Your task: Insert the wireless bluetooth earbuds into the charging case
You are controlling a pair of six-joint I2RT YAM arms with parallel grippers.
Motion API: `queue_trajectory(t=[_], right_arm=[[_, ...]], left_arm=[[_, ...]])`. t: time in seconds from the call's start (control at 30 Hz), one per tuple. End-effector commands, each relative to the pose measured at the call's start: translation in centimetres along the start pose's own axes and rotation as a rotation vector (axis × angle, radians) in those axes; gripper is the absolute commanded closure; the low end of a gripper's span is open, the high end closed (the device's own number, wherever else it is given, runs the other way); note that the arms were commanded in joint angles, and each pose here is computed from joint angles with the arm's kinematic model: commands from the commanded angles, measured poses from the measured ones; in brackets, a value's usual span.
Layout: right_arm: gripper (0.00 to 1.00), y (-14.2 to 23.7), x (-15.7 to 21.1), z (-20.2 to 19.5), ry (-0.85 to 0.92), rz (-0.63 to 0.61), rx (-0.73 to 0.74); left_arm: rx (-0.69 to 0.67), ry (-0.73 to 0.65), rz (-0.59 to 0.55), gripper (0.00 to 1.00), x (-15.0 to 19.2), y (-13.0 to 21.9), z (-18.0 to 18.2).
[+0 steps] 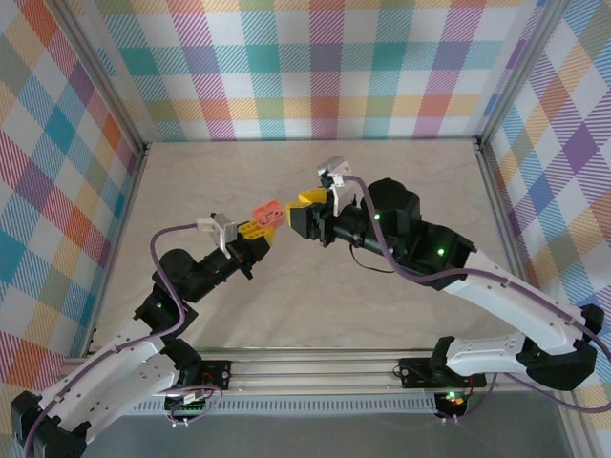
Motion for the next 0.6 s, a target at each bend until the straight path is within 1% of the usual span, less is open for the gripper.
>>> queue_trajectory(t=[0.0, 0.13, 0.27, 0.4, 0.57], right_arm=[[0.55, 0.2, -0.1, -1.2, 0.031, 0.052, 0.077], [0.53, -0.4, 0.1, -2.3, -0.009, 0.142, 0.09], [0.53, -0.5, -0.2, -4.3, -0.121, 0.177, 0.093], [0.52, -0.7, -0.4, -6.8, -0.294, 0.216, 0.014], [0.51, -1.5, 0.0, -8.9, -0.398, 0.266, -0.029]], left_arm=[[0.09, -0.034, -0.027, 1.0, -1.7, -0.2, -1.3], [0.152, -0.032, -0.019, 1.0, -1.7, -0.6, -2.0], [0.208, -0.017, 0.0, 1.0, -1.3, -1.3, -2.6], [0.265, -0.007, 0.019, 1.0, -1.0, -1.8, -3.2], [0.298, 0.01, 0.023, 1.0, -0.4, -2.4, -3.5]])
Point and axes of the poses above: each hand's point on the last joint's axis, 136 mm out from that joint toward the fingers, its own y axis back along the fingers, its own z axis along the line the jaws close on, x = y × z, the point moved 4 cm from there along y, back along the fingers, and after that the axes turned 14 degrees about -y, right-handed, at the moved point
